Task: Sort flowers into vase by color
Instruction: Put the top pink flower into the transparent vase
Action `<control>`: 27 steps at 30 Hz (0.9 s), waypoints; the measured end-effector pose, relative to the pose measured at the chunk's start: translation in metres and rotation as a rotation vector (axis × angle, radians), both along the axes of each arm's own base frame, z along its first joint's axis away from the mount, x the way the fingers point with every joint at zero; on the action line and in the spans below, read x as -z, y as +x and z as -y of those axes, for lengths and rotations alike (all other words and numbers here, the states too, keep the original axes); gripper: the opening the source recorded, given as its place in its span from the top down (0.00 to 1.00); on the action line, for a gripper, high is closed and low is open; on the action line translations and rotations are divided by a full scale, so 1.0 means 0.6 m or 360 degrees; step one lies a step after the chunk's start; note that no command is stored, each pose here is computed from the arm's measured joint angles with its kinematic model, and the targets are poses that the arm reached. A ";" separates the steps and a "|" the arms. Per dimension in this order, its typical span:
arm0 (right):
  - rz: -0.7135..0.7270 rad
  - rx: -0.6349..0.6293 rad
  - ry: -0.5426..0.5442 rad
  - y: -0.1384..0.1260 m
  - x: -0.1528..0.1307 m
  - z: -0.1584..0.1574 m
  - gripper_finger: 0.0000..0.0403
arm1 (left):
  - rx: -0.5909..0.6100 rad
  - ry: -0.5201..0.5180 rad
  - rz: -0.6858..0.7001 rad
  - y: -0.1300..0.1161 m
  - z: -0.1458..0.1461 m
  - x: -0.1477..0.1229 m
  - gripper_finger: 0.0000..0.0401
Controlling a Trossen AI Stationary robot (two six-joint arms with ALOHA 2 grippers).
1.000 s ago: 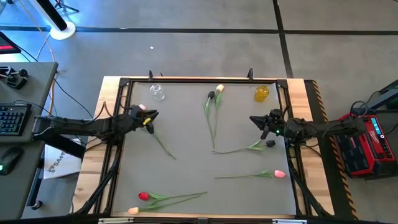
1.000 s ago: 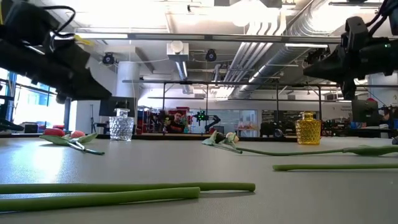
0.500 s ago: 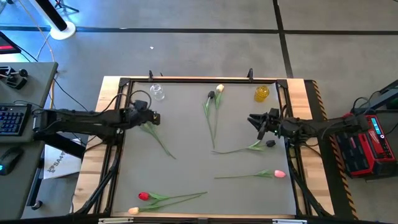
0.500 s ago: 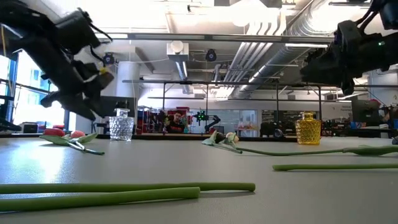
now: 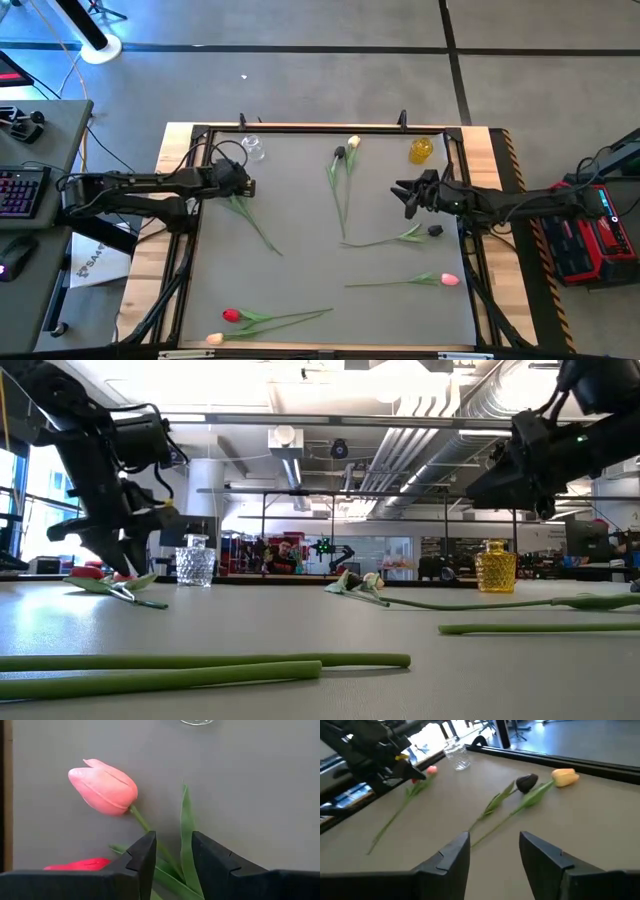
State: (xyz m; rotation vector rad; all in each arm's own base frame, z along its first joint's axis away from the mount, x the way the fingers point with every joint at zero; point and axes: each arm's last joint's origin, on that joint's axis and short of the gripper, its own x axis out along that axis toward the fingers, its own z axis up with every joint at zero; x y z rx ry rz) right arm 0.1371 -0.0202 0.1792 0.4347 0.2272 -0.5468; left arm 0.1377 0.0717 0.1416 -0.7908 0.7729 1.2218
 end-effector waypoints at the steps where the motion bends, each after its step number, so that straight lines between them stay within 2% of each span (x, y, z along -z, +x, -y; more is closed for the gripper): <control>1: -0.0022 0.0003 -0.0016 0.003 -0.001 0.002 0.61 | 0.0003 0.0002 -0.0005 0.000 0.000 0.000 0.74; 9: -0.0141 0.0042 -0.0077 0.018 -0.005 0.014 0.61 | -0.0054 0.0002 -0.0050 -0.008 -0.008 0.002 0.80; 17: -0.0162 -0.0003 -0.0016 0.023 0.000 0.013 0.61 | -0.0116 -0.0036 -0.0157 -0.009 -0.022 0.019 0.82; 27: -0.0162 -0.0061 0.0007 0.024 0.001 0.011 0.61 | -0.0024 -0.0002 -0.0201 0.011 -0.036 0.039 0.84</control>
